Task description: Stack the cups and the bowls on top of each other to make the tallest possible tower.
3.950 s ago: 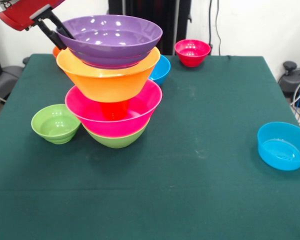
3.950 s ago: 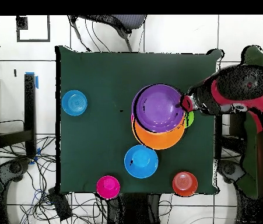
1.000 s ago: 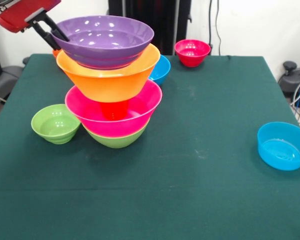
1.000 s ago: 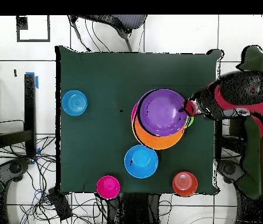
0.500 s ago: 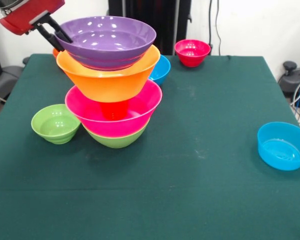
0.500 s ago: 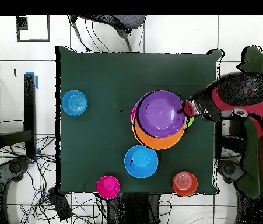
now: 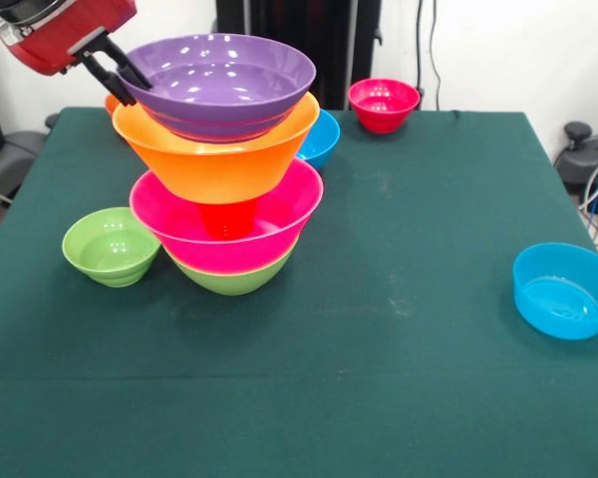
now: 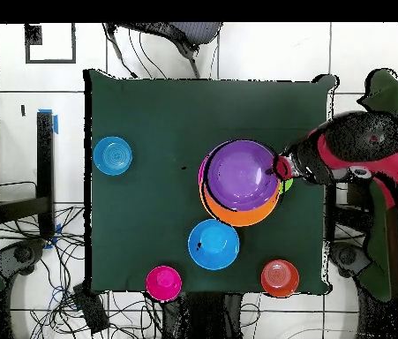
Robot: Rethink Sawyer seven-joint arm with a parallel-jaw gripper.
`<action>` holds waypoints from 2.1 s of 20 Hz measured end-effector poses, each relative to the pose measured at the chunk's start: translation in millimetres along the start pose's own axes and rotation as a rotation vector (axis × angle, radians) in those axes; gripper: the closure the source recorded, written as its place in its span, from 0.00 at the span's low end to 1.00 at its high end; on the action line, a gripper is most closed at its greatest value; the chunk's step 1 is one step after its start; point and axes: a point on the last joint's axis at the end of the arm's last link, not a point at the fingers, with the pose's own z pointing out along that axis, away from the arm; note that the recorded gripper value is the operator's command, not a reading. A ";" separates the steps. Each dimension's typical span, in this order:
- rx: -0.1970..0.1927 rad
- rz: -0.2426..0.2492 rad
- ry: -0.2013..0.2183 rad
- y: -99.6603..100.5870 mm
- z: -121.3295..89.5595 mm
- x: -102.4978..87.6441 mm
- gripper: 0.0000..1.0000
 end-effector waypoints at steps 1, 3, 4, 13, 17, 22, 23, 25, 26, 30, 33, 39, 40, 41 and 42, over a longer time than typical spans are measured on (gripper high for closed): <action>0.000 0.000 0.001 0.0 0.4 0.1 1.00; 0.000 0.000 0.002 -0.3 1.2 0.3 1.00; 0.000 0.000 0.002 -0.4 1.4 0.3 1.00; -0.001 -0.001 0.006 -1.2 3.8 0.8 1.00; -0.005 -0.001 0.009 -2.1 6.9 1.1 1.00; -0.014 0.000 0.013 -3.5 12.5 1.3 1.00; -0.017 0.000 0.014 -3.9 14.1 1.4 1.00; -0.021 0.001 0.016 -4.3 16.3 1.5 0.00; -0.021 0.001 0.016 -4.3 16.5 1.5 0.00; -0.023 0.001 0.017 -4.6 17.6 1.8 0.00; -0.023 0.001 0.017 -4.5 17.8 1.9 0.00; -0.023 0.001 0.017 -4.5 17.8 1.9 0.00; -0.023 0.001 0.017 -4.5 17.9 1.9 0.00; -0.023 0.001 0.017 -4.5 17.9 1.9 0.00; -0.023 0.001 0.017 -4.5 17.8 1.9 0.00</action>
